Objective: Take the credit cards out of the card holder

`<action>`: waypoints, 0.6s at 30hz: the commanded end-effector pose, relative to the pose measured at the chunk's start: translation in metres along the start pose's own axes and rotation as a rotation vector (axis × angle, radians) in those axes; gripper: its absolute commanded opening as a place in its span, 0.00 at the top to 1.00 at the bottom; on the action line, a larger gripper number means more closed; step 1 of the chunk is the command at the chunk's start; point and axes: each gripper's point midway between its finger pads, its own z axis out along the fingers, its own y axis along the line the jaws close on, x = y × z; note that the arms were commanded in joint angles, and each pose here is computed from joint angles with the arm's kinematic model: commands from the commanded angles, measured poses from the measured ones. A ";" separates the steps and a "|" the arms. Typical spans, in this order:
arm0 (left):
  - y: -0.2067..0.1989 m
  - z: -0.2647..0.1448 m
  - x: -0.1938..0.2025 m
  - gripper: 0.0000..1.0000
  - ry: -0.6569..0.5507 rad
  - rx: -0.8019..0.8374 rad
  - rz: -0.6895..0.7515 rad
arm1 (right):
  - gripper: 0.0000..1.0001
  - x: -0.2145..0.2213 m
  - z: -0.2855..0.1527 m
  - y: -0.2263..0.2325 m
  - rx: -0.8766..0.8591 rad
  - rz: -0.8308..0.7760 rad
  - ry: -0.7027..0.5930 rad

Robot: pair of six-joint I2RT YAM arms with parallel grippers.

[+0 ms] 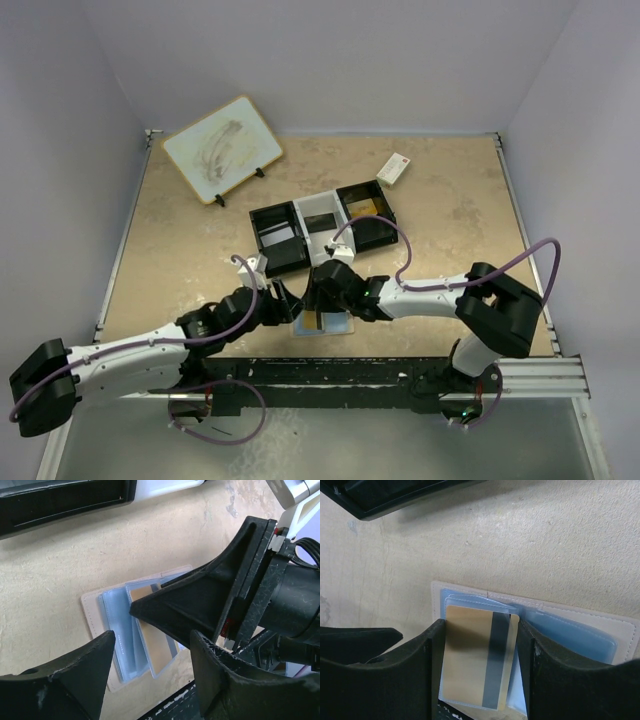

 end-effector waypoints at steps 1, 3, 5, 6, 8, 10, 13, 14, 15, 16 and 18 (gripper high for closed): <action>-0.030 0.000 0.008 0.43 0.017 0.183 -0.093 | 0.48 0.000 0.003 -0.001 -0.006 0.039 -0.001; -0.030 0.001 0.012 0.47 0.026 0.199 -0.119 | 0.48 0.000 0.002 -0.002 -0.004 0.045 -0.003; -0.027 0.002 0.016 0.50 0.032 0.200 -0.142 | 0.48 -0.001 0.001 -0.004 0.003 0.048 -0.007; -0.025 0.003 0.018 0.51 0.035 0.199 -0.151 | 0.48 -0.001 0.000 -0.005 0.004 0.047 -0.008; -0.022 0.004 0.020 0.53 0.032 0.196 -0.183 | 0.48 -0.002 0.000 -0.003 -0.004 0.048 -0.012; -0.022 0.004 0.020 0.54 0.028 0.205 -0.214 | 0.48 -0.002 0.001 -0.002 -0.007 0.047 -0.011; -0.027 0.004 0.022 0.56 0.036 0.241 -0.257 | 0.48 -0.001 0.002 -0.002 -0.003 0.047 -0.007; -0.027 0.004 0.024 0.56 0.045 0.241 -0.259 | 0.48 -0.001 0.003 -0.002 -0.004 0.048 -0.005; -0.026 0.005 0.027 0.56 0.054 0.236 -0.258 | 0.48 -0.001 0.002 -0.002 -0.006 0.051 -0.006; -0.023 0.007 0.030 0.57 0.065 0.224 -0.254 | 0.48 -0.001 0.002 -0.001 -0.009 0.053 -0.005; -0.020 0.009 0.034 0.58 0.079 0.205 -0.248 | 0.48 -0.001 0.001 0.000 -0.015 0.056 -0.006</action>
